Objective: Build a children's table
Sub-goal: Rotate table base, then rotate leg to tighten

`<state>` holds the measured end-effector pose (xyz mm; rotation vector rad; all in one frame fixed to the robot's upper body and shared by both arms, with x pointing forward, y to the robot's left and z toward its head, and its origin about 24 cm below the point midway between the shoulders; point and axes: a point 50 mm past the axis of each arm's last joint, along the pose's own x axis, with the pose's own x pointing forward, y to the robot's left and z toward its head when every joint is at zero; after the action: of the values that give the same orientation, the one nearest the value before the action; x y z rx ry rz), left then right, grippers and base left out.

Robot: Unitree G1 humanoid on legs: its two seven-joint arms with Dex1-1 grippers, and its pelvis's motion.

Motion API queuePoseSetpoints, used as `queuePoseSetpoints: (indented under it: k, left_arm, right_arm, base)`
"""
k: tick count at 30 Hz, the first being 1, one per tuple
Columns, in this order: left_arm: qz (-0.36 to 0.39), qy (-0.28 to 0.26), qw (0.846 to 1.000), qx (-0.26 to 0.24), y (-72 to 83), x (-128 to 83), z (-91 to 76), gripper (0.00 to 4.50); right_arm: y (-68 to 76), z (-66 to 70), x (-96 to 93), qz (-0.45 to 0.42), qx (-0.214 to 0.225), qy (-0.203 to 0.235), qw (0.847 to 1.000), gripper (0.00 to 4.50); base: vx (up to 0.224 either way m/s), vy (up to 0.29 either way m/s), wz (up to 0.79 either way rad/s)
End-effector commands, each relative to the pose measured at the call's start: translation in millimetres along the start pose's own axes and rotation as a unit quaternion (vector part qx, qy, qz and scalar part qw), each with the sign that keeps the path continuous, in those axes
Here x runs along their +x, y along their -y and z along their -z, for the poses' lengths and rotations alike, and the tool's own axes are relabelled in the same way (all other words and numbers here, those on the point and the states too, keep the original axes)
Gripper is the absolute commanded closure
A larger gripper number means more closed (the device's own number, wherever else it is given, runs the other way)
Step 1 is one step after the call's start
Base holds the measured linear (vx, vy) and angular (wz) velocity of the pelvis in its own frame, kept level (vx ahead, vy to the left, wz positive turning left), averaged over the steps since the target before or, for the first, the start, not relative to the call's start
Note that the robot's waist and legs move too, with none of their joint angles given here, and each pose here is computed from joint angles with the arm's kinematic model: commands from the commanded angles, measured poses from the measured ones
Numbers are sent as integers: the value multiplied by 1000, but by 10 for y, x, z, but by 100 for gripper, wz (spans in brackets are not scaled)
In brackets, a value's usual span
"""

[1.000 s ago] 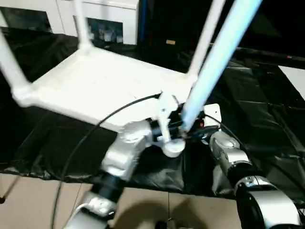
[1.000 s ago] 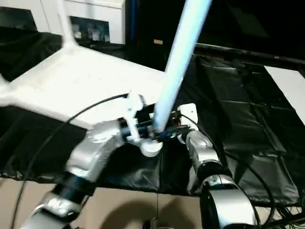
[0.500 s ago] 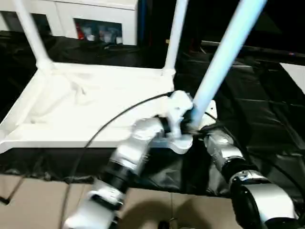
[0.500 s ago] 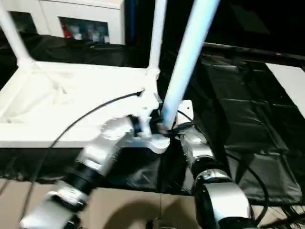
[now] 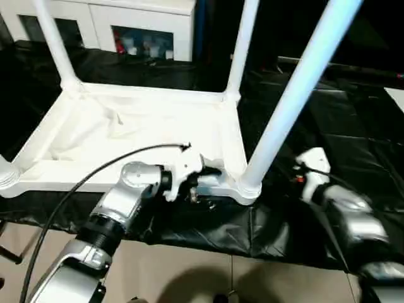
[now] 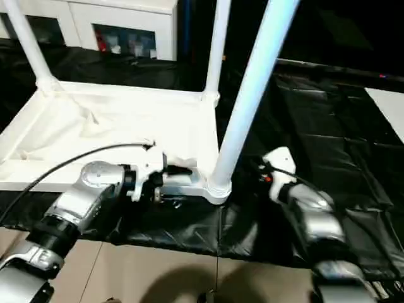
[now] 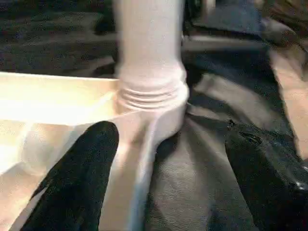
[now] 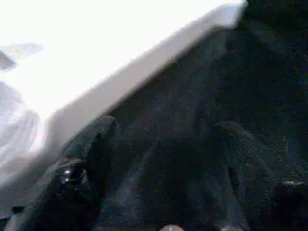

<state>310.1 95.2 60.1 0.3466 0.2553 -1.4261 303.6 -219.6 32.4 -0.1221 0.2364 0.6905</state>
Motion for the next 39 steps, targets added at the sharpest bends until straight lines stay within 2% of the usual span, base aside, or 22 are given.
queuePoseSetpoints:
  k: [1,5,7,10,11,13,19,20,23,26,29,32,35,39]
  left_arm:
    - [4,-28,999,23,-87,-81,-22,85]
    - [1,-56,998,31,-182,-159,-16,131]
    - [5,-71,997,36,-216,-181,-11,137]
    - [7,-84,995,46,-248,-188,-7,173]
    - [7,-89,995,46,-280,-176,-8,173]
    - [7,-94,995,45,-305,-167,-7,191]
    - [25,-114,993,34,-320,-178,43,224]
    - [26,-115,993,33,-320,-180,45,247]
    - [32,-115,993,24,-322,-200,59,255]
    - [35,-114,993,21,-328,-206,62,296]
    - [40,-97,994,0,-337,-219,56,304]
    - [46,-97,994,-4,-330,-223,64,339]
    - [54,-98,994,-11,-319,-227,80,349]
    - [66,-100,992,-23,-296,-241,110,387]
  right_arm:
    - [-31,-142,-178,-54,-16,0,998,52]
    - [-102,-208,-428,-109,-33,-29,993,7]
    - [-130,-237,-512,-121,-42,-43,991,3]
    - [-139,-254,-558,-118,-49,-53,990,0]
    - [-171,-268,-599,-124,-31,-64,990,0]
    - [-201,-291,-618,-127,-23,-66,989,0]
    - [-312,-335,-645,-140,-15,-73,987,0]
    - [-317,-336,-647,-142,-14,-74,987,0]
    - [-341,-346,-643,-148,-9,-73,986,0]
    - [-351,-356,-641,-149,-6,-74,986,0]
    - [-369,-383,-603,-151,0,-70,986,0]
    - [-378,-388,-576,-151,0,-69,986,0]
    - [-359,-390,-506,-139,-8,-67,988,0]
    - [-385,-386,-395,-135,-11,-63,989,0]
  base:
    - [0,0,0]
    - [0,0,0]
    - [0,0,0]
    - [0,0,0]
    - [0,0,0]
    - [0,0,0]
    - [0,0,0]
    - [0,0,0]
    - [0,0,0]
    - [0,0,0]
    - [0,0,0]
    - [0,0,0]
    - [0,0,0]
    - [0,0,0]
